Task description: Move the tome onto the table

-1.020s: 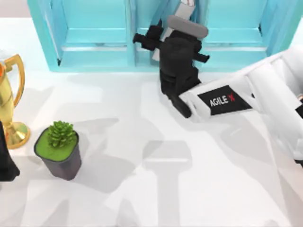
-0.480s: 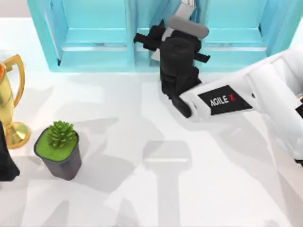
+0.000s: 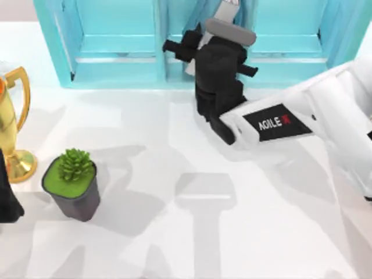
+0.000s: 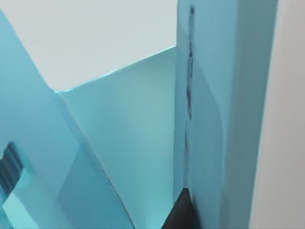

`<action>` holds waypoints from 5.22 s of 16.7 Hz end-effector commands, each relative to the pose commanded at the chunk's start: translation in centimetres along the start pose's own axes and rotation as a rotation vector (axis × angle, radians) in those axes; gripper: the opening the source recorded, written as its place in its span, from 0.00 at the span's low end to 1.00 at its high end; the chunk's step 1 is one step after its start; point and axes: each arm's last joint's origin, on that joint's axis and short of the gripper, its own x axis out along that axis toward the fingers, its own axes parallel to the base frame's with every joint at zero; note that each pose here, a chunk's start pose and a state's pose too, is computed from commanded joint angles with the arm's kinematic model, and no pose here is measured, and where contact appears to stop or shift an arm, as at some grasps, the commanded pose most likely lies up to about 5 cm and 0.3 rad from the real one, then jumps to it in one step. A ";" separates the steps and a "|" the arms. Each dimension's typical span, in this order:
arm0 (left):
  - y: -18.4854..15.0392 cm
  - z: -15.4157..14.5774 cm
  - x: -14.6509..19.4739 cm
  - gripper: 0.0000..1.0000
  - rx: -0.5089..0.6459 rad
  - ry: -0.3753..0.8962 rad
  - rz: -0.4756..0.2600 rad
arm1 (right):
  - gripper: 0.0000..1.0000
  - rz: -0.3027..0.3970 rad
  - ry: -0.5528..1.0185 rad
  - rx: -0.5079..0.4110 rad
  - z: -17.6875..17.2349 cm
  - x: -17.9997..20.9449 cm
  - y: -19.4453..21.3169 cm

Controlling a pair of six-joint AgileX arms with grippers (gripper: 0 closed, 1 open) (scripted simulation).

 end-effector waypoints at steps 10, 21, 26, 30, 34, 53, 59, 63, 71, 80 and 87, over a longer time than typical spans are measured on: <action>0.0 0.0 0.0 1.00 0.000 0.000 0.000 | 0.00 -0.002 -0.010 -0.002 13.5 -13.5 7.1; 0.0 0.0 0.0 1.00 0.000 0.000 0.000 | 0.00 -0.005 0.000 -0.004 16.9 -19.6 7.0; 0.0 0.0 0.0 1.00 0.000 0.000 0.000 | 0.00 0.032 0.021 -0.170 15.6 -20.0 6.3; 0.0 0.0 0.0 1.00 0.000 0.000 0.000 | 0.00 0.090 0.059 -0.518 13.0 -20.6 4.4; 0.0 0.0 0.0 1.00 0.000 0.000 0.000 | 0.00 0.188 0.092 -1.004 10.3 -21.7 1.3; 0.0 0.0 0.0 1.00 0.000 0.000 0.000 | 0.00 0.494 0.017 -1.895 7.8 -25.7 -6.9; 0.0 0.0 0.0 1.00 0.000 0.000 0.000 | 0.00 0.487 0.007 -1.893 8.1 -25.9 -6.9; 0.0 0.0 0.0 1.00 0.000 0.000 0.000 | 0.00 0.489 0.016 -1.897 7.7 -25.9 -7.1; 0.0 0.0 0.0 1.00 0.000 0.000 0.000 | 0.00 0.491 0.018 -1.898 6.0 -25.8 -7.8; 0.0 0.0 0.0 1.00 0.000 0.000 0.000 | 0.08 0.489 0.018 -1.894 5.1 -25.8 -8.2; 0.0 0.0 0.0 1.00 0.000 0.000 0.000 | 0.60 0.489 0.018 -1.894 5.1 -25.8 -8.2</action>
